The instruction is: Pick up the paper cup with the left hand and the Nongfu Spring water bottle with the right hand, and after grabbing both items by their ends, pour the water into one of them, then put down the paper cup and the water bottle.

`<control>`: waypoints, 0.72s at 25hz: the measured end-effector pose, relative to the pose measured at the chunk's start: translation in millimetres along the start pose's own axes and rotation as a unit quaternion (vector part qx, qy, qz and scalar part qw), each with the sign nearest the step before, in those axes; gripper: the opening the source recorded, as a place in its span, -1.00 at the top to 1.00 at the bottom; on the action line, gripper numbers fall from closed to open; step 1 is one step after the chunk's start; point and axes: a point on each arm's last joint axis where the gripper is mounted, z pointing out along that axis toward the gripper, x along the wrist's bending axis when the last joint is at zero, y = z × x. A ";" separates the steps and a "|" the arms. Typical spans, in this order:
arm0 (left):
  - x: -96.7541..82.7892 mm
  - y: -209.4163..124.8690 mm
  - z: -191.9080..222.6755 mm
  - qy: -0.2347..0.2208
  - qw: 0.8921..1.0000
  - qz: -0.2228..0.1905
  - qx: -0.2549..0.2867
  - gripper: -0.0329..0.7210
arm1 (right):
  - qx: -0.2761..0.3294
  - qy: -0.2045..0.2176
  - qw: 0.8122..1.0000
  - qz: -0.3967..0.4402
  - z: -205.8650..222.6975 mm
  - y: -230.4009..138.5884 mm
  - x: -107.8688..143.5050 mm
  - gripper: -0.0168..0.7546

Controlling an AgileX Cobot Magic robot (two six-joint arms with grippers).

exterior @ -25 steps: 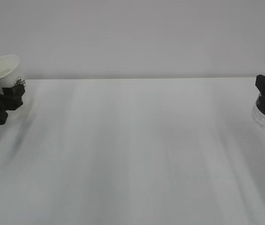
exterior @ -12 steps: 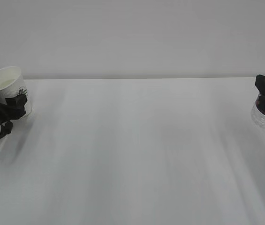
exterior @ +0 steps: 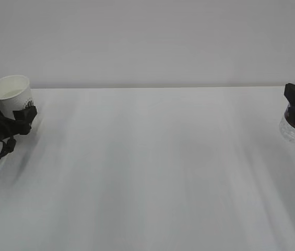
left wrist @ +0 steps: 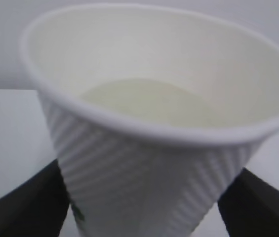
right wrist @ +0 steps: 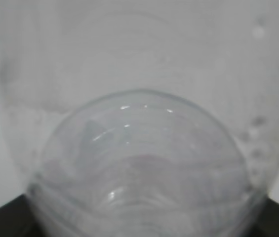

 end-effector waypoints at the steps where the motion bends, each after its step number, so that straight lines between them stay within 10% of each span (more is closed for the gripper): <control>1: 0.0 0.0 0.0 0.000 1.000 0.000 0.000 -0.88 | 0.000 0.000 1.000 0.000 0.0 0.0 0.0 -0.35; 18: -11.0 -4.2 -39.5 -0.006 0.999 -0.006 0.039 -0.91 | -0.015 -0.002 1.000 0.000 0.0 2.7 -0.3 -0.35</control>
